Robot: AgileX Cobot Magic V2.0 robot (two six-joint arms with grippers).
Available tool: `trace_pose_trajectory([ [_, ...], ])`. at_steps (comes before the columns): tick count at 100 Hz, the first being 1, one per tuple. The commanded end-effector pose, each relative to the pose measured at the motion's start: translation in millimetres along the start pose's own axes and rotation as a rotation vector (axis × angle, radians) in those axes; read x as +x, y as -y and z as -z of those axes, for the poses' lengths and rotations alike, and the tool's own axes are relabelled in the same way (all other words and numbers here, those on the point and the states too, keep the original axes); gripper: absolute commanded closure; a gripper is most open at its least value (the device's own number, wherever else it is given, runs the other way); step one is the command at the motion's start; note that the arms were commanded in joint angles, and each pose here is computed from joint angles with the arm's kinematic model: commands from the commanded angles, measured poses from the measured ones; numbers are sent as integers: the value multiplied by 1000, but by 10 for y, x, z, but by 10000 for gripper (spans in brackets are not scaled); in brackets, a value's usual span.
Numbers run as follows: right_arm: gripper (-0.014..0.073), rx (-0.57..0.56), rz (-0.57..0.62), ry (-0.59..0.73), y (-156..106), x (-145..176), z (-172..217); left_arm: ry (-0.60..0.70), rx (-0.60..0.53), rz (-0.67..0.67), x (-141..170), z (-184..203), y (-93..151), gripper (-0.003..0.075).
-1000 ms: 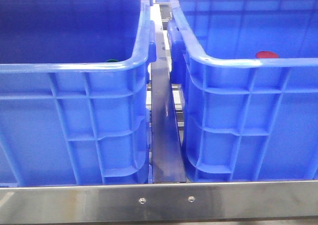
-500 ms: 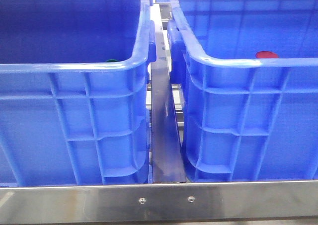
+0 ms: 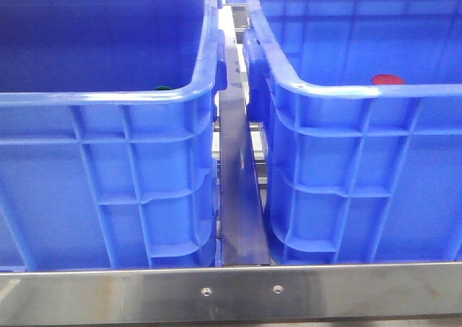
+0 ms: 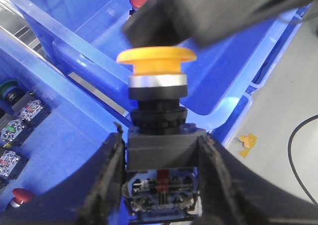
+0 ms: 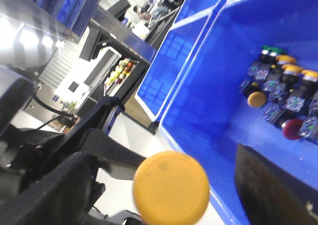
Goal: Pick red and yellow buttons and place in box
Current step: 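Pass the yellow button to the right gripper by its cap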
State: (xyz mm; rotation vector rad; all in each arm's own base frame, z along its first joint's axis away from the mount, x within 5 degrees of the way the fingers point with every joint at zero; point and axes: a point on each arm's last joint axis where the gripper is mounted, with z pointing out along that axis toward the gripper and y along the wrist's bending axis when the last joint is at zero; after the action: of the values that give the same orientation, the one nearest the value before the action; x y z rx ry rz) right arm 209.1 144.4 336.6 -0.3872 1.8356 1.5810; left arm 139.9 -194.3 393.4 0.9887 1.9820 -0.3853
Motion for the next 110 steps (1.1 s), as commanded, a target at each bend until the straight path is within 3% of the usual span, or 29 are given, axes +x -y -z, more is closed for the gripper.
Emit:
trace_pose_trajectory([
  [1,25,-89,2,21,-155,-96,-76,126,14,0,-147,152,3,739],
  [12,129,-97,-11,2,-131,-79,-141,126,14,0,-147,152,3,739],
  [24,300,-100,-10,0,-136,-80,-142,126,14,0,-147,152,3,739],
  [38,339,-101,-11,-1,-136,-78,-141,124,14,7,-146,152,2,692],
  [45,339,-100,-11,0,-134,-78,-141,119,14,7,-142,152,2,582],
  [60,339,-92,-7,5,-128,-84,-142,120,3,32,-142,150,-21,206],
  [69,339,-67,10,23,-95,-111,-124,119,3,34,-141,150,-21,99],
  [94,339,25,45,133,77,-330,132,105,-50,70,-127,149,-71,92],
  [110,339,88,90,225,107,-474,389,63,-163,113,-72,139,-220,92],
])
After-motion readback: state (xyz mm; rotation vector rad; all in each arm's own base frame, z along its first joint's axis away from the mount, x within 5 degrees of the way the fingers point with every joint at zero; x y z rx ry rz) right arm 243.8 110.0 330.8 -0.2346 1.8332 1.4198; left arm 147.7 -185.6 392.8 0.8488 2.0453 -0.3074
